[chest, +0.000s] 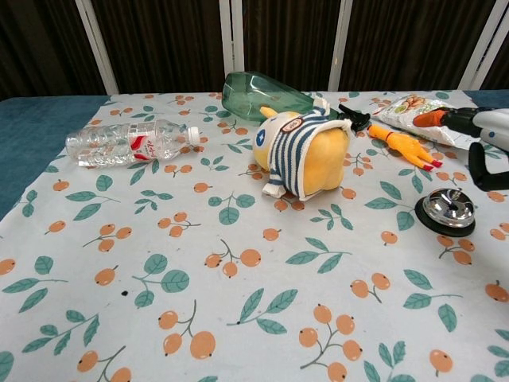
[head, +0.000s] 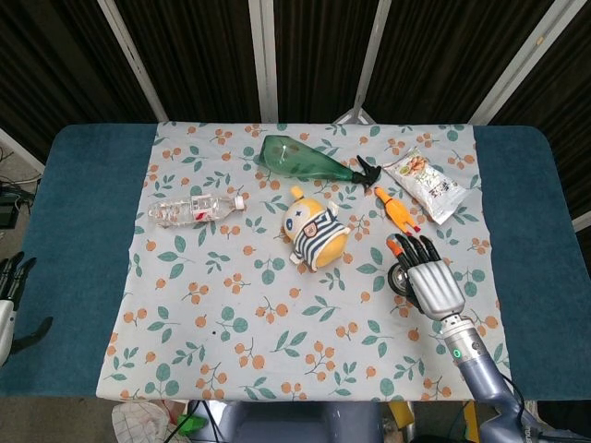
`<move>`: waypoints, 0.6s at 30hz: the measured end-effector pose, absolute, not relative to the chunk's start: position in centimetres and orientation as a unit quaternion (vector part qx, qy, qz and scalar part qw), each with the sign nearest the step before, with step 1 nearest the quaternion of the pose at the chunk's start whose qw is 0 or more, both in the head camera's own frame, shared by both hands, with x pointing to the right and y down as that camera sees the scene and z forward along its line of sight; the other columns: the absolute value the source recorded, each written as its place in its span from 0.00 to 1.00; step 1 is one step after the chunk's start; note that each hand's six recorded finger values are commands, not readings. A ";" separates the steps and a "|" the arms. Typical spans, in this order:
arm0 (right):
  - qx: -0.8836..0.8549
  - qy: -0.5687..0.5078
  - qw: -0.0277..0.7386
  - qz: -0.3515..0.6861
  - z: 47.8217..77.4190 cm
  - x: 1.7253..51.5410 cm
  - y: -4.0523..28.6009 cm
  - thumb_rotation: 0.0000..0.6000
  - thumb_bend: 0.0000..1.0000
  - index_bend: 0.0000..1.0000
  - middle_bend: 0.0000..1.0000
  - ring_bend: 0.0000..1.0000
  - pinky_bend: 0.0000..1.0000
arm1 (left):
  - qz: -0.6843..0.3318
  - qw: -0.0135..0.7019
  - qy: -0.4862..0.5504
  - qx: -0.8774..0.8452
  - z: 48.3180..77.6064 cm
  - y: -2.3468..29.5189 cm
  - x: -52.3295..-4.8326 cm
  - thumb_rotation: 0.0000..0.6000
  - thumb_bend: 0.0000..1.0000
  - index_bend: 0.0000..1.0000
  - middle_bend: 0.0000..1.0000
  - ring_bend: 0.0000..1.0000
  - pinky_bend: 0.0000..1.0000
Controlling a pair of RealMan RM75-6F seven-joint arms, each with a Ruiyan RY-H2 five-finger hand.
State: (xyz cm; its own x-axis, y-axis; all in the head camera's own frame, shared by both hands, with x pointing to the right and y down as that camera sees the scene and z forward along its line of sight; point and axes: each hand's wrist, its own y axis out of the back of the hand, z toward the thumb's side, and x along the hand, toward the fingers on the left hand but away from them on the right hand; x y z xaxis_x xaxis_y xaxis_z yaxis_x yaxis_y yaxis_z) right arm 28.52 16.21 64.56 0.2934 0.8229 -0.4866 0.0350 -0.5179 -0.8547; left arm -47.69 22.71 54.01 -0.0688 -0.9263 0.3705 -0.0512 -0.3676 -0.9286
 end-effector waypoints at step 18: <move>-0.703 -0.298 0.364 0.534 68.5 29.9 17.5 1.00 1.00 0.08 0.00 0.00 0.00 | -0.554 0.422 0.422 -0.581 53.8 21.9 -46.6 1.00 0.40 0.05 0.00 0.03 0.16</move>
